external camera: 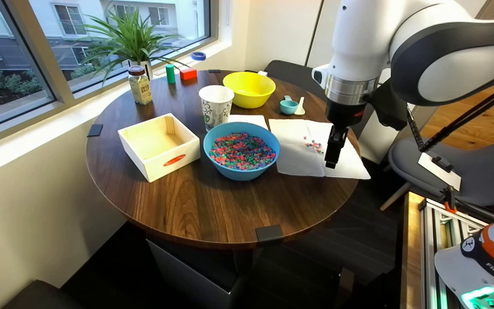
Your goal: Pick up some if the substance in the blue bowl and put it on the white paper towel, fold the paper towel into half from left to right
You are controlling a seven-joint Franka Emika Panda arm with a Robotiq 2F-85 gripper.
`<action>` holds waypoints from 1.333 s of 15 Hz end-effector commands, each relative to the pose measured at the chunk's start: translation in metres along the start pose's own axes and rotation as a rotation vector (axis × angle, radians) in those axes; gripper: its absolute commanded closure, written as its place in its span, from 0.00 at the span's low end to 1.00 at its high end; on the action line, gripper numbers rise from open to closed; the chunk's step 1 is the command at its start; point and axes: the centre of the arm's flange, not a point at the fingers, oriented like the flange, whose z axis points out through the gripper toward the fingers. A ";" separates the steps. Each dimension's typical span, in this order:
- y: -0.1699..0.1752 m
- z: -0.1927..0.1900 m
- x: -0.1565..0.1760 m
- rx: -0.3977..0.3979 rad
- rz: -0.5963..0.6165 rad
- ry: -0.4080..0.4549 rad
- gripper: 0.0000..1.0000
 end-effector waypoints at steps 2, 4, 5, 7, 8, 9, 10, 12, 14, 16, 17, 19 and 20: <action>-0.016 0.009 -0.004 0.022 -0.075 -0.026 0.00; -0.028 0.012 -0.011 0.016 -0.133 -0.047 0.00; -0.033 0.013 -0.015 0.010 -0.160 -0.057 0.00; -0.038 0.012 -0.025 -0.007 -0.197 -0.083 0.00; -0.039 0.011 -0.031 -0.021 -0.213 -0.098 0.00; -0.041 0.010 -0.036 -0.033 -0.228 -0.116 0.00; -0.041 0.008 -0.042 -0.057 -0.243 -0.137 0.00; -0.042 0.008 -0.050 -0.086 -0.287 -0.170 0.00; -0.046 0.013 -0.055 -0.105 -0.341 -0.163 0.00; -0.049 0.016 -0.058 -0.127 -0.374 -0.124 0.00; -0.050 0.017 -0.058 -0.134 -0.379 -0.102 0.00; -0.051 0.019 -0.052 -0.148 -0.381 -0.031 0.00; -0.051 0.020 -0.049 -0.156 -0.382 0.005 0.00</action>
